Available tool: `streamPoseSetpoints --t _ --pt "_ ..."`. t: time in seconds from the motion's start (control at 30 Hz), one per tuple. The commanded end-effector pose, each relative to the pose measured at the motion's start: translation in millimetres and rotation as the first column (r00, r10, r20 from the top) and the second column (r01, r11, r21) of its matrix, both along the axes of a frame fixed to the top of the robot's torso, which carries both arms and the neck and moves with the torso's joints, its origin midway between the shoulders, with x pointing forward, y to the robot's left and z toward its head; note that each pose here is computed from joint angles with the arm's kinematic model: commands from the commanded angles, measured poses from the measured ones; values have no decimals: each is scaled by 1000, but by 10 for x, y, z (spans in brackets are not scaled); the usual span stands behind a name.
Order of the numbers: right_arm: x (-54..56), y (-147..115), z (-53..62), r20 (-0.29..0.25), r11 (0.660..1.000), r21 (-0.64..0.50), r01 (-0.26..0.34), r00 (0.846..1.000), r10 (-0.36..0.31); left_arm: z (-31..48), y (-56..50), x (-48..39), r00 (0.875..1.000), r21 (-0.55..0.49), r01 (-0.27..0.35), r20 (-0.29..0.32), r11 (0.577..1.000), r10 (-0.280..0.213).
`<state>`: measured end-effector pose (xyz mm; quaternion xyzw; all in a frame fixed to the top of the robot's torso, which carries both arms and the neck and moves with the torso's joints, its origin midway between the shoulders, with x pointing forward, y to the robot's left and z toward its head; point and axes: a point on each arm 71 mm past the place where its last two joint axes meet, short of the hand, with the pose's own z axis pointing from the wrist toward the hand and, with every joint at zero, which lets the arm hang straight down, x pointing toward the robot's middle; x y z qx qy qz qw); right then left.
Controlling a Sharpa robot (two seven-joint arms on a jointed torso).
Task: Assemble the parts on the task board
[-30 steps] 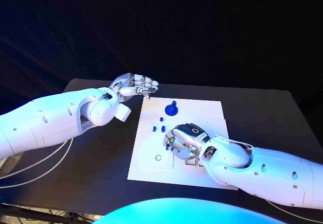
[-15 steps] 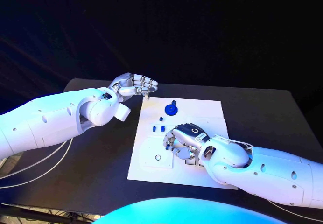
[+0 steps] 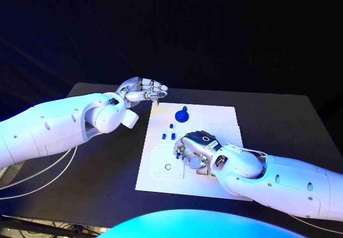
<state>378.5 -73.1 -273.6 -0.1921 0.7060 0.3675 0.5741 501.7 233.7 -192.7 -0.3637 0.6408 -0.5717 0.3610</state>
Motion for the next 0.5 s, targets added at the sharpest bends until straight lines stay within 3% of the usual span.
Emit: streamPoseSetpoints --t 0.03,0.27,0.5 --pt "-21 12 -34 3 999 -42 -15 1000 15 12 -18 -1 1000 -12 9 -1 1000 -9" --pt "-50 28 -58 -27 997 -63 -39 999 38 11 -18 0 1000 -12 10 -1 1000 -10" --pt "-41 -1 -67 -34 998 -65 -25 999 22 9 -15 0 1000 -11 11 -3 1000 -11"
